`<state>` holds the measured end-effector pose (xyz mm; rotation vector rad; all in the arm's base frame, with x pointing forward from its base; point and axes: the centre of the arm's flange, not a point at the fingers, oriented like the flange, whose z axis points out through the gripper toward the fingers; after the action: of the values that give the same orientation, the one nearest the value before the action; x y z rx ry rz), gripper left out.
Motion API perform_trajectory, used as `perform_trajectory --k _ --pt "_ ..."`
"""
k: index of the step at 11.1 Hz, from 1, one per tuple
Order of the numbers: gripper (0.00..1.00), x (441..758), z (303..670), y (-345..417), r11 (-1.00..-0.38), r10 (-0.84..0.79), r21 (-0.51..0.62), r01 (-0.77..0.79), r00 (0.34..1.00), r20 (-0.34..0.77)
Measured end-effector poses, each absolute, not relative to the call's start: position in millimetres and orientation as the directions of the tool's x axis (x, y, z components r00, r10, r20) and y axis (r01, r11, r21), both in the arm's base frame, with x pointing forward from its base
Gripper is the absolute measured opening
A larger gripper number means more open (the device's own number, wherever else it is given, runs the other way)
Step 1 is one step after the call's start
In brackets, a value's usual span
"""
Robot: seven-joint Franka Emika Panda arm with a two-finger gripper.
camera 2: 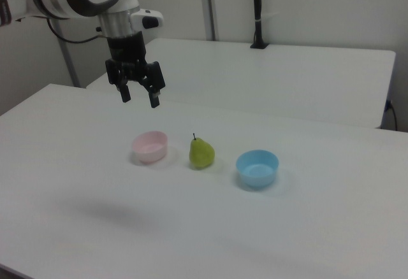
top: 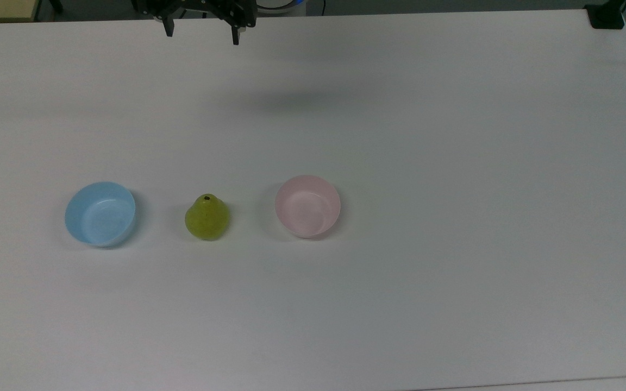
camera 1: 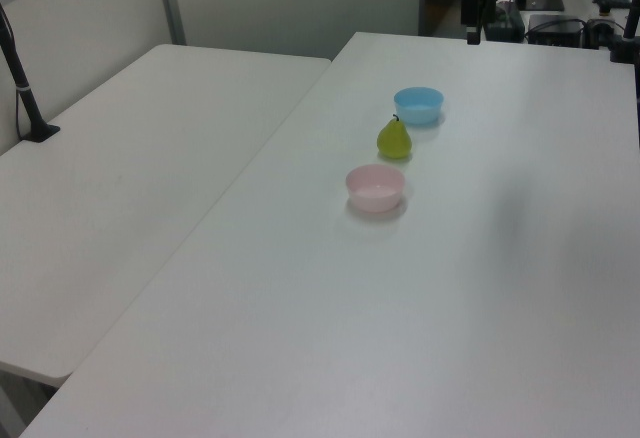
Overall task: Place the pear in the bowl
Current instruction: 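Move the open gripper down over the yellow-green pear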
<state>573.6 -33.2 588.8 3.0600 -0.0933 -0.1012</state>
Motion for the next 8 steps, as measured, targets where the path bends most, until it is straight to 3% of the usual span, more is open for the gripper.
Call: perform_trajectory --k 8 --pt "1.0 576.5 584.6 -56.4 -0.993 -0.091 0.081 -0.088 0.995 -0.034"
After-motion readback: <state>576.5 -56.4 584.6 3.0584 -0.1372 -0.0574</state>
